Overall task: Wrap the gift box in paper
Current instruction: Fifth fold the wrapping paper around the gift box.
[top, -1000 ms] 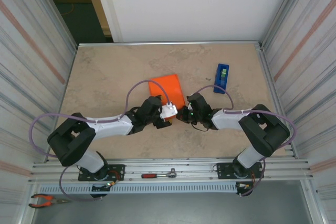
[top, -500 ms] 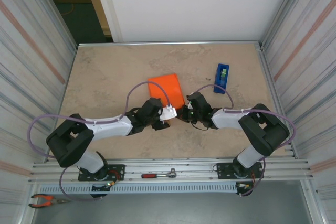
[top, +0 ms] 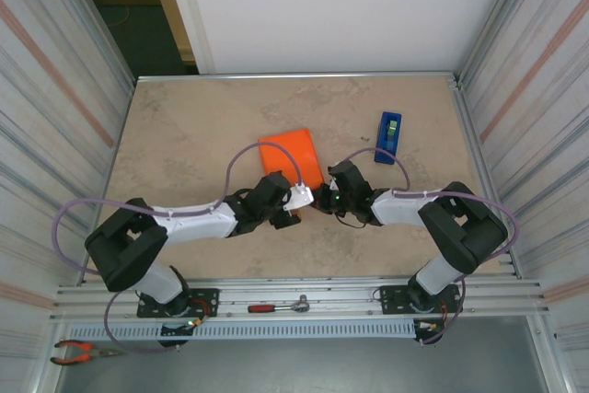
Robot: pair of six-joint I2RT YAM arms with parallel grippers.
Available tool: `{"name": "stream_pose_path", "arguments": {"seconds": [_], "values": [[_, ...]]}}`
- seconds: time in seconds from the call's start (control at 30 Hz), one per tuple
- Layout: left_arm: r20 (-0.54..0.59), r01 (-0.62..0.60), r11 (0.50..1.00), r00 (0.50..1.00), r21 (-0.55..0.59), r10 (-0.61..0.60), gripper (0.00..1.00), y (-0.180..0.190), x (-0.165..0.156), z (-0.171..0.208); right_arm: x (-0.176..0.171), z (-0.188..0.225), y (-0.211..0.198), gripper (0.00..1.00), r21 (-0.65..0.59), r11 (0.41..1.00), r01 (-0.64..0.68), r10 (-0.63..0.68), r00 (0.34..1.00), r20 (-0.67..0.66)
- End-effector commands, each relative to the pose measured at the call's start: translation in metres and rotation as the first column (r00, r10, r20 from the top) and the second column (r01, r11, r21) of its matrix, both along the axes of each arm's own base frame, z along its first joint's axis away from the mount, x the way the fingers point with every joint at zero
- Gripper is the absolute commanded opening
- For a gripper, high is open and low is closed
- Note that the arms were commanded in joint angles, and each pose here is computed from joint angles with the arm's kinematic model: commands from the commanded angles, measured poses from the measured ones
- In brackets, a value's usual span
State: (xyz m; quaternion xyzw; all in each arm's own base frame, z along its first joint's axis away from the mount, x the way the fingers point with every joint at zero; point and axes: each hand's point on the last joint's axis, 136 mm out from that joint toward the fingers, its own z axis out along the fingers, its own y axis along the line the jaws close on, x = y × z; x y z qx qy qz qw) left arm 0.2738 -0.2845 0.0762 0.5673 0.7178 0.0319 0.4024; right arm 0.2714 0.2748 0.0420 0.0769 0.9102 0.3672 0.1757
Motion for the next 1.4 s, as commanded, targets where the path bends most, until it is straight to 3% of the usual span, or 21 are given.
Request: {"name": "stream_pose_path", "arguments": {"seconds": [0.0,0.1,0.73,0.8,0.9,1.03,1.37], "values": [[0.003,-0.043,0.999,0.999,-0.017,0.043,0.95,-0.001,0.008,0.006,0.008,0.011,0.007,0.00,0.025,0.999,-0.022,0.021,0.999,0.038],[-0.005,-0.044,0.999,0.999,-0.010,0.044,0.93,-0.002,0.009,0.004,0.009,0.012,0.006,0.00,0.025,0.999,-0.021,0.020,0.999,0.040],[-0.101,-0.008,1.000,0.995,0.030,0.011,0.50,-0.003,-0.003,-0.011,0.009,0.018,0.006,0.00,0.035,0.999,-0.018,0.017,0.999,0.048],[-0.108,-0.010,0.999,0.994,0.030,0.013,0.52,-0.003,-0.003,-0.011,0.009,0.018,0.006,0.00,0.035,0.999,-0.020,0.018,0.999,0.046],[-0.122,-0.018,1.000,0.992,0.021,0.020,0.68,-0.003,-0.005,-0.009,0.010,0.019,0.006,0.00,0.036,0.999,-0.018,0.016,0.999,0.047],[-0.134,-0.021,1.000,0.991,-0.008,0.020,0.81,-0.003,-0.010,-0.005,0.010,0.019,0.007,0.00,0.038,0.999,-0.021,0.019,0.999,0.046],[-0.150,-0.071,0.997,0.986,0.008,0.072,0.84,-0.007,-0.008,-0.015,0.010,0.019,0.006,0.00,0.039,0.999,-0.021,0.019,0.999,0.043]]}}
